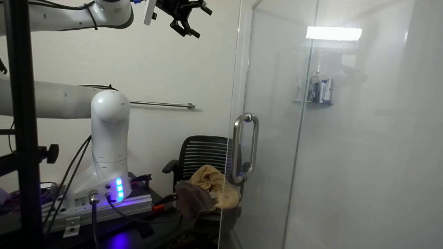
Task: Close the door
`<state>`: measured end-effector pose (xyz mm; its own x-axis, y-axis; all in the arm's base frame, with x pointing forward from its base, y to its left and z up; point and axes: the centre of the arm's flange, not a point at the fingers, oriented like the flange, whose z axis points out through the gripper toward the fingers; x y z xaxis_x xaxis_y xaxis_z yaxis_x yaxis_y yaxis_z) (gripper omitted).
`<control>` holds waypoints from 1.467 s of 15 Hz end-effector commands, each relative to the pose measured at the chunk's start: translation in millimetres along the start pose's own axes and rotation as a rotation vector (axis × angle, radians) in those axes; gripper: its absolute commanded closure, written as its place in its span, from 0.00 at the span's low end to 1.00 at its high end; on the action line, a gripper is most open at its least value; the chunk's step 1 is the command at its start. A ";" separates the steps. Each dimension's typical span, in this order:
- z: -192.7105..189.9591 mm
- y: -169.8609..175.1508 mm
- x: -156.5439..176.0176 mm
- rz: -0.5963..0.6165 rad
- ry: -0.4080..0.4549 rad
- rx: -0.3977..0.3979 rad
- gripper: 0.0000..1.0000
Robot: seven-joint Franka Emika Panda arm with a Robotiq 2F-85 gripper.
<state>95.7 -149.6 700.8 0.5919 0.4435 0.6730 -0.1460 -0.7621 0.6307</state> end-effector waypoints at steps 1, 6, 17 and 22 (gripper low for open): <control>-15.3 25.8 -42.9 0.117 -0.004 -0.058 0.00; -0.7 62.8 -70.9 0.280 0.028 -0.007 0.00; 44.7 22.9 -35.8 0.323 -0.011 0.109 0.00; 58.7 9.5 -18.3 0.407 -0.058 0.081 0.00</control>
<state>116.5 -196.0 674.5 0.5479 0.1175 0.8282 -0.2566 -0.9188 0.3001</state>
